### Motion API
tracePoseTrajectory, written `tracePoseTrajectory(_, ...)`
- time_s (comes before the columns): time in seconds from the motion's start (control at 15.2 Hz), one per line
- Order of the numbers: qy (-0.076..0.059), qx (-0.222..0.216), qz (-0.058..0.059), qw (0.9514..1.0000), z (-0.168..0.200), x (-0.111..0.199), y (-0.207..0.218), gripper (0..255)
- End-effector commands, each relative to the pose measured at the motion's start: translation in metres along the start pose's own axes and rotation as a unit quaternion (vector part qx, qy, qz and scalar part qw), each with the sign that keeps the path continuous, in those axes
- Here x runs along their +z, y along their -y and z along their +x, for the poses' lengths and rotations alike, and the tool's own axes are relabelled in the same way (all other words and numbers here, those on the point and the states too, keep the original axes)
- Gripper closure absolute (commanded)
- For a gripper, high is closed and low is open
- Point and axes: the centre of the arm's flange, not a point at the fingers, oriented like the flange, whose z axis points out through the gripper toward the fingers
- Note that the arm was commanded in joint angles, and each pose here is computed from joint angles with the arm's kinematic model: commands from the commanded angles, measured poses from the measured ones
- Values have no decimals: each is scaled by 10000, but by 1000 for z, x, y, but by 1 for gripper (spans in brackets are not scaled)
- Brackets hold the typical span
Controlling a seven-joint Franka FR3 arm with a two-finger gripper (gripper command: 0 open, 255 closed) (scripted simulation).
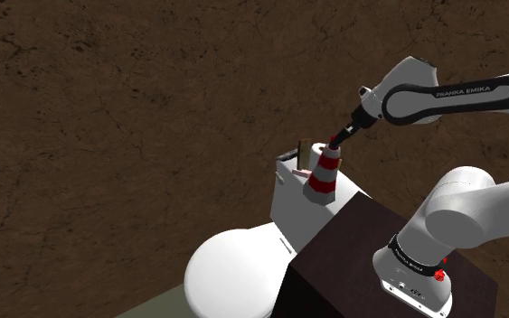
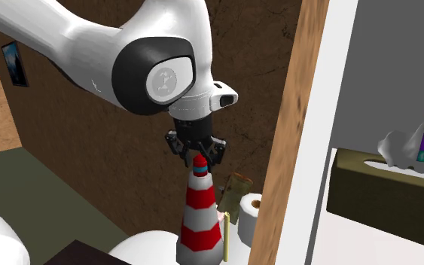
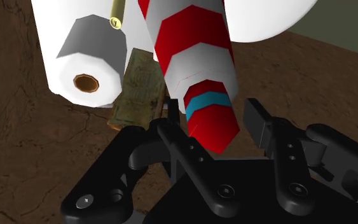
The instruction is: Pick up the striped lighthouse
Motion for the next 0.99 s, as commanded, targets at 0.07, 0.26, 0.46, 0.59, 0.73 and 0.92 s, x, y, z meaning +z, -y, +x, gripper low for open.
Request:
tracePoseTrajectory(0.07, -5, 0, -2, 10000, 6, -14, 1, 255)
tracePoseTrajectory(0.26, -5, 0, -2, 10000, 12, -29, 2, 255)
tracePoseTrajectory(0.46, -5, 0, -2, 10000, 19, -43, 3, 255)
tracePoseTrajectory(0.59, -5, 0, -2, 10000, 23, -53, 4, 255)
tracePoseTrajectory(0.73, -5, 0, -2, 10000, 27, -63, 5, 255)
tracePoseTrajectory(0.92, -5, 0, -1, 10000, 29, -68, 6, 255)
